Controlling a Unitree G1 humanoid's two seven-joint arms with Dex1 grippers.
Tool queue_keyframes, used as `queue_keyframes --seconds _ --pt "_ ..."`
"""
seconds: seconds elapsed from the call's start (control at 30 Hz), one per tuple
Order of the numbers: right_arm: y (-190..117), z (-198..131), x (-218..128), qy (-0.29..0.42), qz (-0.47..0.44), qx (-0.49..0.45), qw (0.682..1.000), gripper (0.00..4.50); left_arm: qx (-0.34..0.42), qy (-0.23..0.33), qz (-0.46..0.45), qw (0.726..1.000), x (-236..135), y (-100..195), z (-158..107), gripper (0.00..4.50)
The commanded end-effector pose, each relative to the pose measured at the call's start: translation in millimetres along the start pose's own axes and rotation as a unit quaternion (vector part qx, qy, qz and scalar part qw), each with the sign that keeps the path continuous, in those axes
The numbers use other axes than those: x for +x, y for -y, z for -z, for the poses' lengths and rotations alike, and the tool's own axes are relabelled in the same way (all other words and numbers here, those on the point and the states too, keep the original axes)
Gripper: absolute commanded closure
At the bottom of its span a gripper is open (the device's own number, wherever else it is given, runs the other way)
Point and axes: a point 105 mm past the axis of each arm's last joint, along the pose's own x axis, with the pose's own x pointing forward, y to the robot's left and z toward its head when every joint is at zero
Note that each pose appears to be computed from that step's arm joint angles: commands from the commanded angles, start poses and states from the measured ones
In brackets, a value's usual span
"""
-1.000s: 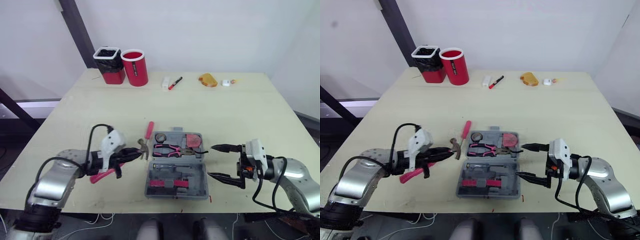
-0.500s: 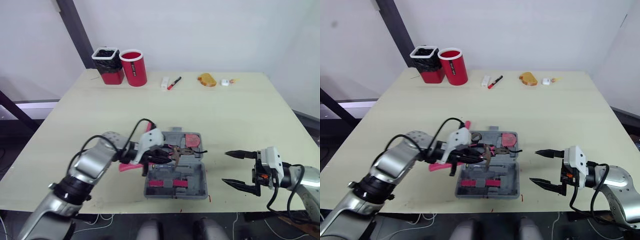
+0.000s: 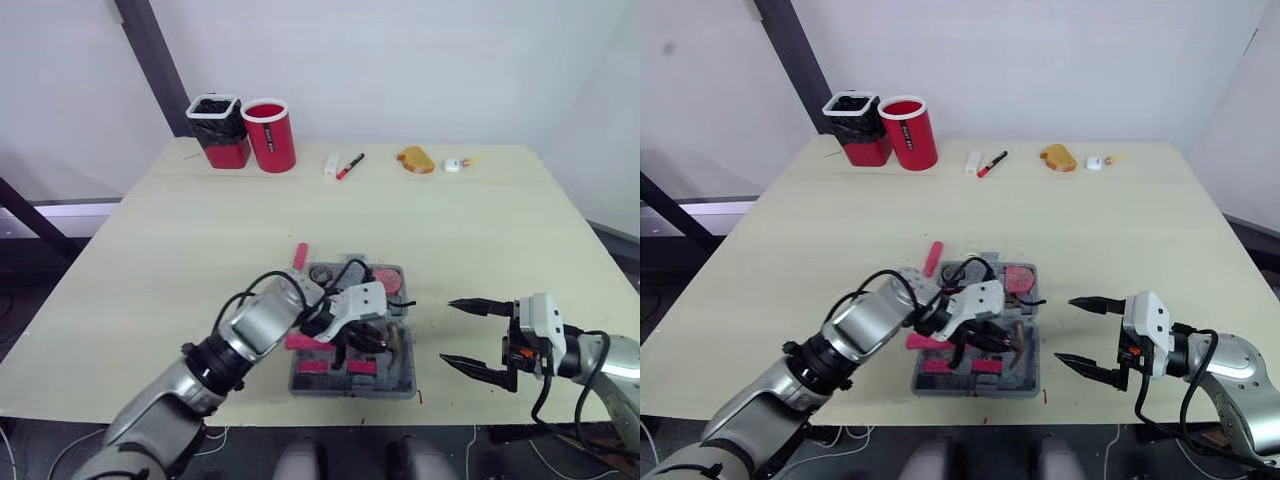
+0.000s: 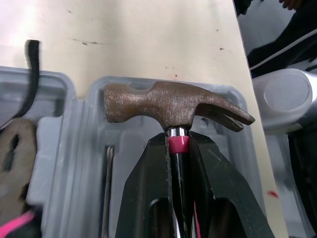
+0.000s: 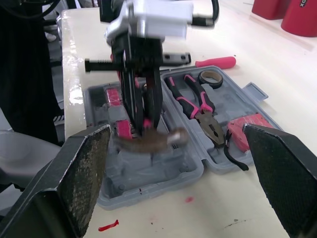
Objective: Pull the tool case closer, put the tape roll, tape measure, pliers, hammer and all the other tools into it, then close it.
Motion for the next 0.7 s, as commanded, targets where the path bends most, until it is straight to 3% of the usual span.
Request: queue_keyframes --seconds 0.03,0.67,0.7 --pt "1.8 -13.3 -1.2 0.009 0.005 -0.021 1.0 0.0 0.009 -0.015 -0.008 1.0 3.2 -3.3 -7.1 4.44" --pt "-2.6 -3.0 -4.6 0.005 0.015 -0.016 1.0 0.0 -0.001 -0.043 0.002 0.999 18.6 -16.7 -14.9 4.44" --pt "-3.1 -2.6 -4.5 0.006 0.016 -0.016 1.0 0.0 -0.003 -0.043 0.001 0.999 18.3 -17.2 -15.1 3.94"
